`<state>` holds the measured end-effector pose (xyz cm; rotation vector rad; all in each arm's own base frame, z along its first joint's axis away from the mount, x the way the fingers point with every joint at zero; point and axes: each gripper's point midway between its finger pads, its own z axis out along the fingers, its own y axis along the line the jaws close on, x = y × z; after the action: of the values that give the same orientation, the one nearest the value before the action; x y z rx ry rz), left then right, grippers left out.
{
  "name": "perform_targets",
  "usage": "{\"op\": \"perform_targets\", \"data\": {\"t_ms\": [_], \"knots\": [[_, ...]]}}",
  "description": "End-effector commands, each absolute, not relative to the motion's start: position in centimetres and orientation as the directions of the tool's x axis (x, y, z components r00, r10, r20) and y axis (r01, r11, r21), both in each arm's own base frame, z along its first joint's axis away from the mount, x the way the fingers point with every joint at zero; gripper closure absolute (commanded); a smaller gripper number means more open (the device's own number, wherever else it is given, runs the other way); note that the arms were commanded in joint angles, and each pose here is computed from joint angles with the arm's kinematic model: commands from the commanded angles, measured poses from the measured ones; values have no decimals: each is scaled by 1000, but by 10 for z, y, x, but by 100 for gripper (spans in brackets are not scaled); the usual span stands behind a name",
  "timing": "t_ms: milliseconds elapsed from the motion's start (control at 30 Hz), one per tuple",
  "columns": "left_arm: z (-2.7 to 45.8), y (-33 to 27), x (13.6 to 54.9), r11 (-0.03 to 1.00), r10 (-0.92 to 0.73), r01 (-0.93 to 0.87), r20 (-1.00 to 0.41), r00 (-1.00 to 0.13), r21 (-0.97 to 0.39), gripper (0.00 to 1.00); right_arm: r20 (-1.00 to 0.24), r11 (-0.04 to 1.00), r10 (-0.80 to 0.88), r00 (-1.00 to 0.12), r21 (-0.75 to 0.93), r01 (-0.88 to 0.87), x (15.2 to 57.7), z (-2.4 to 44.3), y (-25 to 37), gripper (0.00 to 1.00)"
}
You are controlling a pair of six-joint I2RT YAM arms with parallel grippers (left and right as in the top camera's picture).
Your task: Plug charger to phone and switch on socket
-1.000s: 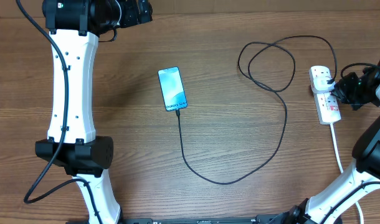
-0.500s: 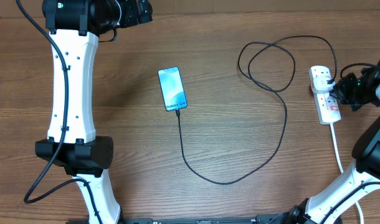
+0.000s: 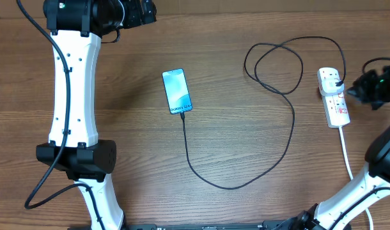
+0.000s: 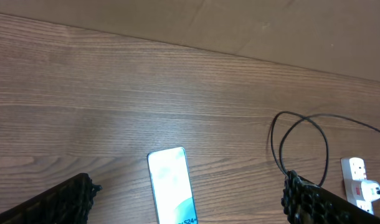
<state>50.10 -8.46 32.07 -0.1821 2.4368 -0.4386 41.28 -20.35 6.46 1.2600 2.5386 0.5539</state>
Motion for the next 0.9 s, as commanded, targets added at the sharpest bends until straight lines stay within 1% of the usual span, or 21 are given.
{"op": "perform_targets", "data": {"t_ms": [0,167,333,533,700,800,867], "knots": [[314,-88,502,939,-219,-12,-571,-791,-344,0,-186,599,783,-594,481,640,423,124,-214,96],[314,-88,502,939,-219,-12,-571,-791,-344,0,-275,628,768,-578,496,600,420,175,-210,96],[314,-88,502,939,-220,-12,-571,-791,-344,1,-332,660,743,-581,503,558,409,218,-191,96],[314,-88,502,939,-219,-12,-571,-791,-344,0,-437,779,601,-670,507,369,394,274,-130,96],[314,-88,502,939,-220,-12,-571,-791,-344,0,-511,847,477,-715,483,220,375,314,-68,96],[314,-88,502,939,-219,-12,-571,-791,-344,0,-551,870,410,-727,476,130,360,336,-31,91],[314,-88,502,939,-219,-12,-571,-791,-344,0,-570,878,374,-732,472,80,349,346,-12,83]]}}
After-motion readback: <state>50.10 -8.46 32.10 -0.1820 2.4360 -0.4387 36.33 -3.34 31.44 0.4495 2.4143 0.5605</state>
